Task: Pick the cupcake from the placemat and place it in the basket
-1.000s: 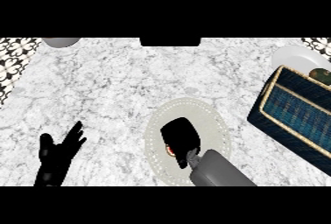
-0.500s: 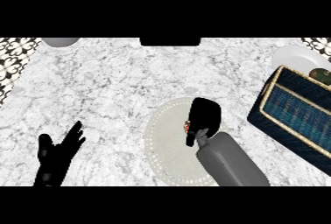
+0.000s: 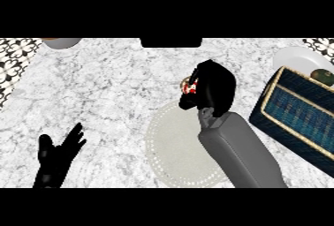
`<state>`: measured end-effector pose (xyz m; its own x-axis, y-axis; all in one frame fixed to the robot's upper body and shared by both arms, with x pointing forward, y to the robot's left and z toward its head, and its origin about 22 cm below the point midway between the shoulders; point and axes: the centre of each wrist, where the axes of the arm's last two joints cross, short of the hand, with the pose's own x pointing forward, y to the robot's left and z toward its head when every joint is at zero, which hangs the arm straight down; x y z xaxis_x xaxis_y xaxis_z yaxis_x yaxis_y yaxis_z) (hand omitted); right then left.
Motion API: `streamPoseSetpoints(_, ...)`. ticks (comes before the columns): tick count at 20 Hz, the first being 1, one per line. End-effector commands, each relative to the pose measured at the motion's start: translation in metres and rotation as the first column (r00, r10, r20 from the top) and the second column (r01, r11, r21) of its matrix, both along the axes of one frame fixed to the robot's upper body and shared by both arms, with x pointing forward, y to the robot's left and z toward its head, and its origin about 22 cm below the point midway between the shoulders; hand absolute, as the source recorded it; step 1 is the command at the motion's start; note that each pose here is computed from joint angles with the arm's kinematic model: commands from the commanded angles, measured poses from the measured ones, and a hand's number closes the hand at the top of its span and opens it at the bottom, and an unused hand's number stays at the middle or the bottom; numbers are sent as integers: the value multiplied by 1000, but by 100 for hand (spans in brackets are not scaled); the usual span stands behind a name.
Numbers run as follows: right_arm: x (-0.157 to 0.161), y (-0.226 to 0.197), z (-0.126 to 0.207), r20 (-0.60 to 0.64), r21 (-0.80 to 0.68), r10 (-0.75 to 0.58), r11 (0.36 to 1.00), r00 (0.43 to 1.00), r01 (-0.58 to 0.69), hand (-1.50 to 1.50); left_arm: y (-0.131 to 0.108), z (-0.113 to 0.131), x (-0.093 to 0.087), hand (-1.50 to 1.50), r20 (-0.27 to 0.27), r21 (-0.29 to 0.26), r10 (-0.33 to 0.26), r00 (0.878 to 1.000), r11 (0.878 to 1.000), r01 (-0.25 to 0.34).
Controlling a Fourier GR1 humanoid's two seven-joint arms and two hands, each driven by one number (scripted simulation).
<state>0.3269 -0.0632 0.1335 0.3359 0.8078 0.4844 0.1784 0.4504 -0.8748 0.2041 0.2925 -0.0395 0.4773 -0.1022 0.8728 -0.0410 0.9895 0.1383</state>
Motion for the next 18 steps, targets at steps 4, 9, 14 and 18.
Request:
streamPoseSetpoints(4, -16, 4, 87, 355, 273, -268, 946, 896, 175, 150, 4, -9, -6, 0, -75, 6, 20, 997, 1000, -20)
streamPoseSetpoints(9, -18, -7, 124, 393, 268, -408, 908, 824, 322, 150, 11, -8, -12, 0, -76, 6, 13, 997, 1000, -12)
streamPoseSetpoints(14, -31, -25, 169, 417, 271, -485, 874, 769, 404, 150, 17, -16, -15, 0, -88, 11, 41, 995, 999, -40)
streamPoseSetpoints(18, -27, -55, 191, 397, 277, -528, 849, 751, 450, 150, 3, -11, -21, 0, -70, 1, 25, 997, 1000, -25)
